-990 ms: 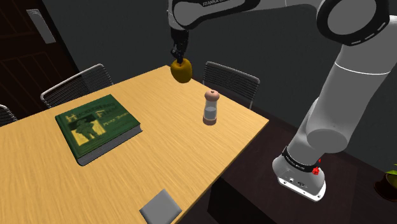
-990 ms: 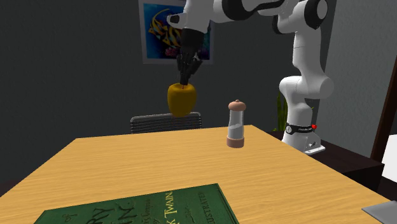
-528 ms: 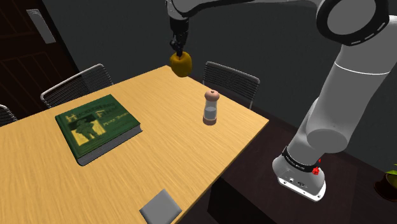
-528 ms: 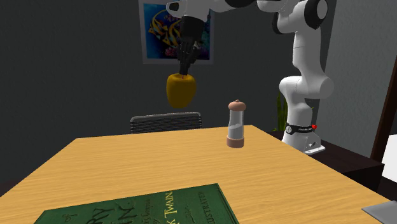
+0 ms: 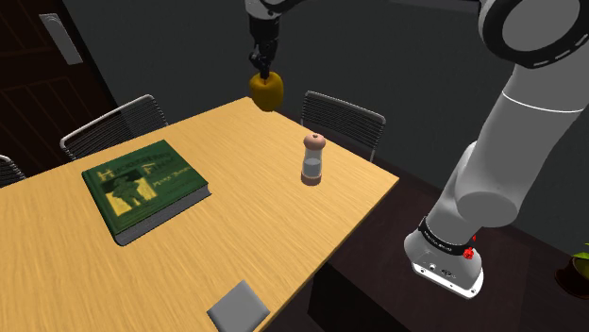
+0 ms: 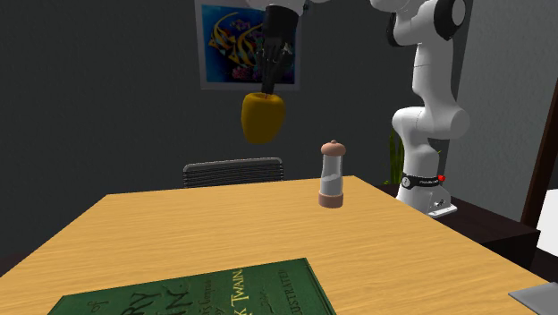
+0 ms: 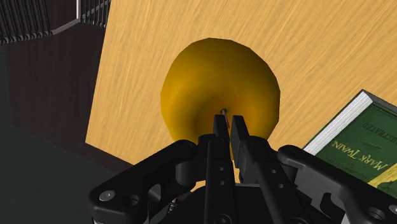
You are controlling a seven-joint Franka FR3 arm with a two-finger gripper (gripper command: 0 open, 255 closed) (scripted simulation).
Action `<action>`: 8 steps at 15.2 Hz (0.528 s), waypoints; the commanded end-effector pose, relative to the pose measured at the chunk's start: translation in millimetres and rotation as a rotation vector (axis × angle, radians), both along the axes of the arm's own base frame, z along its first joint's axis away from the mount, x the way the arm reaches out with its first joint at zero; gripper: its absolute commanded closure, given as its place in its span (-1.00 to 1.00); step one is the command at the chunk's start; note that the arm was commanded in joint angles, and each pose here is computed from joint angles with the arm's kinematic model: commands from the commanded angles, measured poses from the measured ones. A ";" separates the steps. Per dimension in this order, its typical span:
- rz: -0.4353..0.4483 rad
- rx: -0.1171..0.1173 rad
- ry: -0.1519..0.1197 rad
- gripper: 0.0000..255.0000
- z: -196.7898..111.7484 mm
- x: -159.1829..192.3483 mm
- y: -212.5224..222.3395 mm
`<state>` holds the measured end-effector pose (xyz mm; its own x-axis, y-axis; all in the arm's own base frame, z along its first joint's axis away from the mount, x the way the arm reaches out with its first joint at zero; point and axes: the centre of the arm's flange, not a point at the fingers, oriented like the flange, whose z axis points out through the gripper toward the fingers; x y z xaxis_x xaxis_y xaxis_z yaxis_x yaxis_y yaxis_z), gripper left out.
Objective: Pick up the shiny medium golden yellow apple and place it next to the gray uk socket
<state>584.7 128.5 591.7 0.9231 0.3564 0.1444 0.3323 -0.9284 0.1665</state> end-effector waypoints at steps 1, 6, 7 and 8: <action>-0.001 0.000 0.000 1.00 1.9 -16.6 16.2; -0.001 0.000 0.000 1.00 2.2 -61.6 64.4; -0.001 0.000 0.000 1.00 2.3 -70.7 74.0; -0.001 0.000 0.000 1.00 2.3 -79.7 83.7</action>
